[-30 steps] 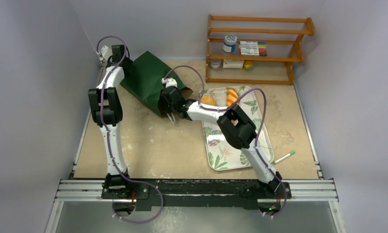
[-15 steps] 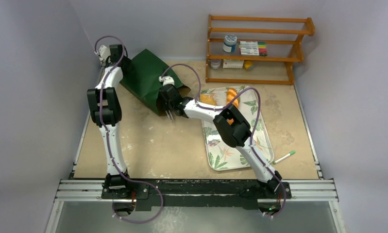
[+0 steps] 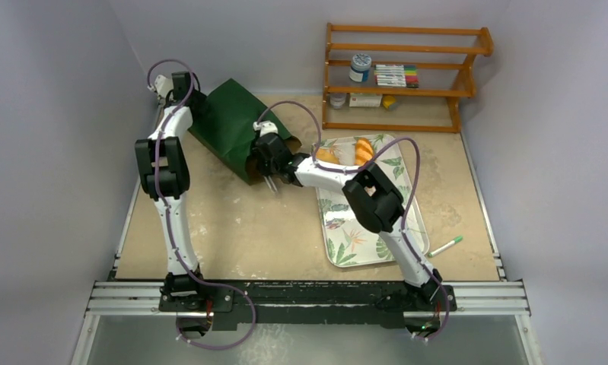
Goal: Take the fake bread out of the paper bag
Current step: Take out the fake bread from the paper bag.
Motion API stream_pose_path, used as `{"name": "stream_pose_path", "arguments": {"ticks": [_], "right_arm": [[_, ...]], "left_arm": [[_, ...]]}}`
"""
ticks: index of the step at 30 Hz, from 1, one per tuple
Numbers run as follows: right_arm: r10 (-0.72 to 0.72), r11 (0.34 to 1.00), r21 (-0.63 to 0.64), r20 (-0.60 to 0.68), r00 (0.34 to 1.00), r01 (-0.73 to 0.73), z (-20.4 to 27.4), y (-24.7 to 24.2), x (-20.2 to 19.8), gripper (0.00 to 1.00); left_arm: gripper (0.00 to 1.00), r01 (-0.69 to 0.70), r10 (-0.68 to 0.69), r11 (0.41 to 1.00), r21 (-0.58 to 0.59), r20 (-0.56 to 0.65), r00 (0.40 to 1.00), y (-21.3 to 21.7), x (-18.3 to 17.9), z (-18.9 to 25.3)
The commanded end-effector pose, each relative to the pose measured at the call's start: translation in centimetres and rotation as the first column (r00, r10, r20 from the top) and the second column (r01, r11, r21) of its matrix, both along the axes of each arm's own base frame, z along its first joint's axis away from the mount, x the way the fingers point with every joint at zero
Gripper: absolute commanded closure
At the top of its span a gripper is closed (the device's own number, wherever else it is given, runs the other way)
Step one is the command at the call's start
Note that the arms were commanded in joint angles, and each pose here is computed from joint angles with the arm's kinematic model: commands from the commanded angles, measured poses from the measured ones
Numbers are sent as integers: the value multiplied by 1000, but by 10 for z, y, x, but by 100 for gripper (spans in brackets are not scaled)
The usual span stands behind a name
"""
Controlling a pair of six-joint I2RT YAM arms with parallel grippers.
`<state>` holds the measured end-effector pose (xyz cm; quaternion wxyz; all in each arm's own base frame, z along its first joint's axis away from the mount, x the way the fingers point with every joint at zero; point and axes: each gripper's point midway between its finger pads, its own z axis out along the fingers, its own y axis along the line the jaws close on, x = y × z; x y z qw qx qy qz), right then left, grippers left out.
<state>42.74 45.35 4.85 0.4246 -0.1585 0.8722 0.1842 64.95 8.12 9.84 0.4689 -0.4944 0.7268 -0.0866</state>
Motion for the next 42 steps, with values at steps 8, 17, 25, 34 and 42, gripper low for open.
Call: {"name": "stream_pose_path", "arguments": {"ticks": [8, 17, 25, 34, 42], "right_arm": [[24, 992, 125, 32, 999, -27, 91, -17, -37, 100], [59, 994, 101, -83, 995, -50, 71, -27, -109, 100], [64, 993, 107, -153, 986, -47, 61, -31, -167, 100], [44, 997, 63, -161, 986, -34, 70, -46, -164, 100], [29, 999, 34, -153, 988, -24, 83, -63, -130, 100]], "left_arm": [[61, -14, 10, 999, -49, -82, 997, -26, -12, -15], [61, -2, -2, 998, -69, -60, 998, -53, 4, -17], [61, -1, -3, 997, -78, -49, 999, -68, 8, -12], [60, -24, 23, 998, -57, -9, 1000, -68, -5, 25], [57, -103, 114, 992, -76, 160, 981, -43, -37, 111]]}}
